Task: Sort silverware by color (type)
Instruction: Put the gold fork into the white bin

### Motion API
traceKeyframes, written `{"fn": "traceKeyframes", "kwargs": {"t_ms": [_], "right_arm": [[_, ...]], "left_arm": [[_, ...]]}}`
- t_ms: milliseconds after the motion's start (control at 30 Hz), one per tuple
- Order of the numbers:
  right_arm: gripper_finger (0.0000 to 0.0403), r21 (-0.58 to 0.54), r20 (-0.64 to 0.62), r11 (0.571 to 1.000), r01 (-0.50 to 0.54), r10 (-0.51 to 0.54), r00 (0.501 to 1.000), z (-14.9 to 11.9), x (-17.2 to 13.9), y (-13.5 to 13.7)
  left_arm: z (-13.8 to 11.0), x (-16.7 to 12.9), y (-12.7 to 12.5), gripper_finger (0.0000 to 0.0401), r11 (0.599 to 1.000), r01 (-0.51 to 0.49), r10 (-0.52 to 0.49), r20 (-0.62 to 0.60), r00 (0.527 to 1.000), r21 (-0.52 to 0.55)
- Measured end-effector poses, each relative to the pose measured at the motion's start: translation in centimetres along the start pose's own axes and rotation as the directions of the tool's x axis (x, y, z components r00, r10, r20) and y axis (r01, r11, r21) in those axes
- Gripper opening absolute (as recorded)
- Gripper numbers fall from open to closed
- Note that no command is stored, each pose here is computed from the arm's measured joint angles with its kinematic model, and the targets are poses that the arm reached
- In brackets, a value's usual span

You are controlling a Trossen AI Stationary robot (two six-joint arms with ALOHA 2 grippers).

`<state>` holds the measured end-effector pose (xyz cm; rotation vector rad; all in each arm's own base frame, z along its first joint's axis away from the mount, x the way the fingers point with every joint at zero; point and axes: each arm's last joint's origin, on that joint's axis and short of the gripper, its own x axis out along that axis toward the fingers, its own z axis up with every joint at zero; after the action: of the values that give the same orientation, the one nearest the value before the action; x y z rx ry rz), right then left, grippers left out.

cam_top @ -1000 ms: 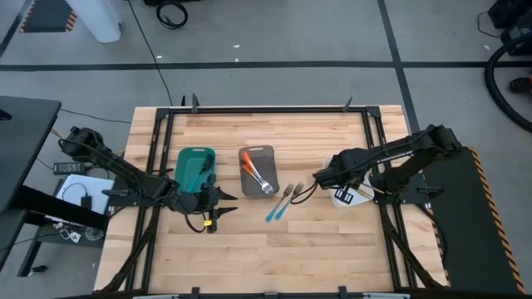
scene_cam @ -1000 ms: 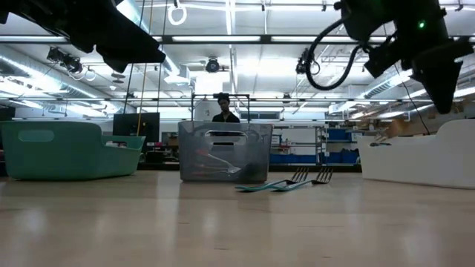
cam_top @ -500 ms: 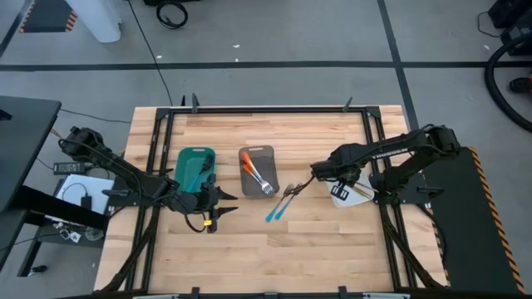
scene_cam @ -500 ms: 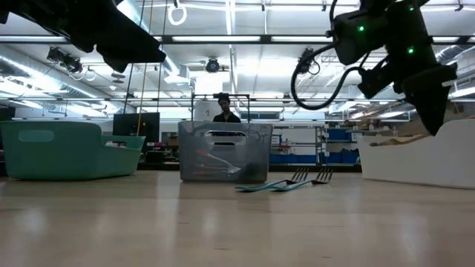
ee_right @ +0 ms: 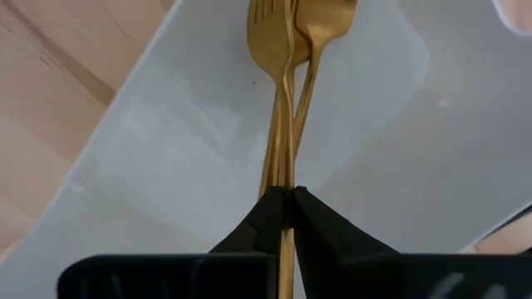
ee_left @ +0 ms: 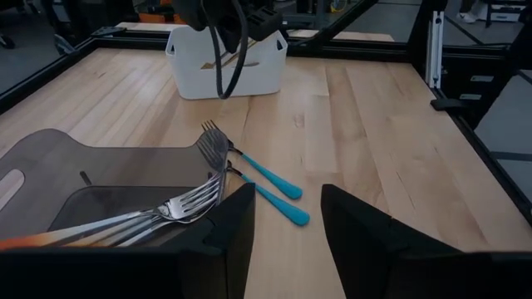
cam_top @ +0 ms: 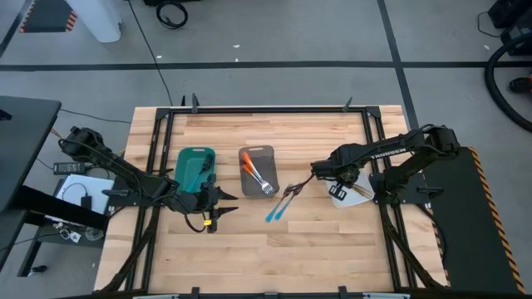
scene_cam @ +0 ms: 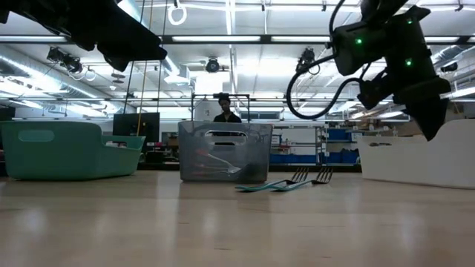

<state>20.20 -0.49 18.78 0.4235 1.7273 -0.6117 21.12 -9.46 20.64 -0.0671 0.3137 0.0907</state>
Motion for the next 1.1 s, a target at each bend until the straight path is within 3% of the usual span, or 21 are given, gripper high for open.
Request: {"fn": "traceKeyframes", "kwargs": {"t_ms": [1100], "right_arm": [[0.0030, 0.046, 0.068, 0.997, -0.066, 0.063, 0.996, 0.70, -0.04, 0.55]], "left_arm": [[-0.01, 0.00, 0.00, 0.0149, 1.000, 0.000, 0.000, -0.001, 1.000, -0.008]]}}
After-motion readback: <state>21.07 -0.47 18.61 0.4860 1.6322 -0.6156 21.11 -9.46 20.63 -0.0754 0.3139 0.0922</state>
